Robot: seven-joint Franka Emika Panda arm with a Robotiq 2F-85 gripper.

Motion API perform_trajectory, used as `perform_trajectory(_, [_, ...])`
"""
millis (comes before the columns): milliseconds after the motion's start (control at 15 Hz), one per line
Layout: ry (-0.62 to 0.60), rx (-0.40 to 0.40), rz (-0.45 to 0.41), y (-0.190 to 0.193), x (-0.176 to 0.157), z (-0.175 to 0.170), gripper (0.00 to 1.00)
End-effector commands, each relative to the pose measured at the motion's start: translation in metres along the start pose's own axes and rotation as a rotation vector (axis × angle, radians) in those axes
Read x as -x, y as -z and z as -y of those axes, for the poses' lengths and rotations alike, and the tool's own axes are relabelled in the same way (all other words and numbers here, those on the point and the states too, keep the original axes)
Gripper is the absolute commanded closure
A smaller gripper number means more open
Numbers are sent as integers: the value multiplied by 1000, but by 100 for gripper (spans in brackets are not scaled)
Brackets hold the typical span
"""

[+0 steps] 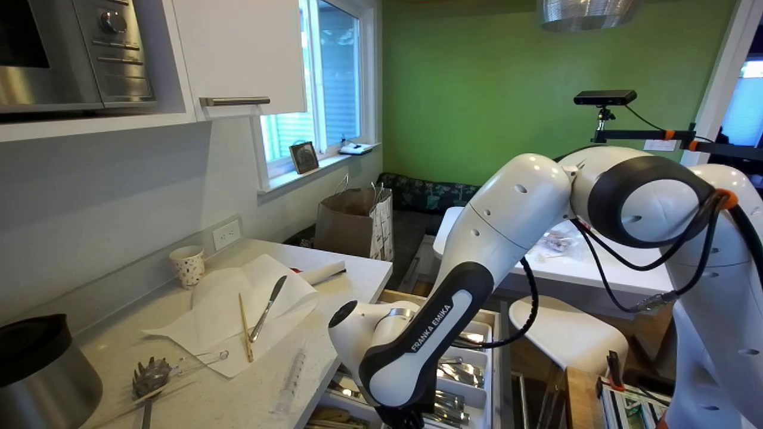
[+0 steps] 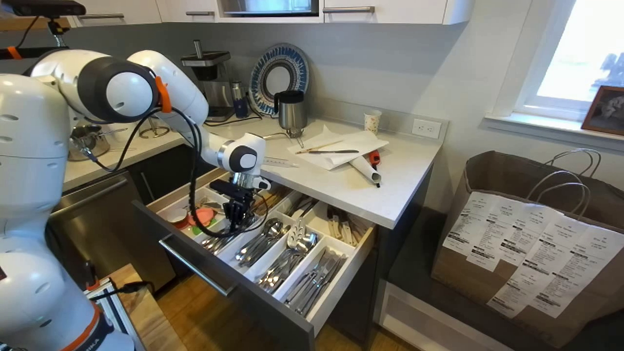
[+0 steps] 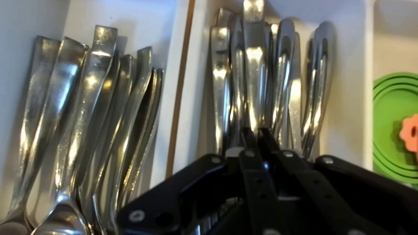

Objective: Remove a folk from the drawer

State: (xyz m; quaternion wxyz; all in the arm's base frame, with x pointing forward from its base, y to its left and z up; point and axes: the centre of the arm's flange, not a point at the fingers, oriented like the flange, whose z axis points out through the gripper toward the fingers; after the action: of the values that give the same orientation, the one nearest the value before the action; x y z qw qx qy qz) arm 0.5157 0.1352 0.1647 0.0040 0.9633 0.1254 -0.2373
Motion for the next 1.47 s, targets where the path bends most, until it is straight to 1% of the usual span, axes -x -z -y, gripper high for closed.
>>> perform_trajectory(0, [-10, 13, 9, -2, -2, 1, 98])
perform_trajectory(267, [-10, 17, 10, 14, 16, -1, 98])
perform_trajectory(467, [-10, 42, 11, 32, 31, -2, 98])
perform_trajectory(667, [-1, 59, 4, 47, 39, -1, 98])
perform_trajectory(800, [15, 88, 2, 60, 46, 2, 98])
perform_trajectory(1133, [108, 226, 60, 107, 77, 12, 98])
perform_trajectory(1267, [141, 269, 74, 124, 90, 18, 98])
perform_trajectory(1333, [102, 221, 62, 108, 73, 12, 92])
perform_trajectory(1400, [113, 235, 62, 117, 79, 16, 92])
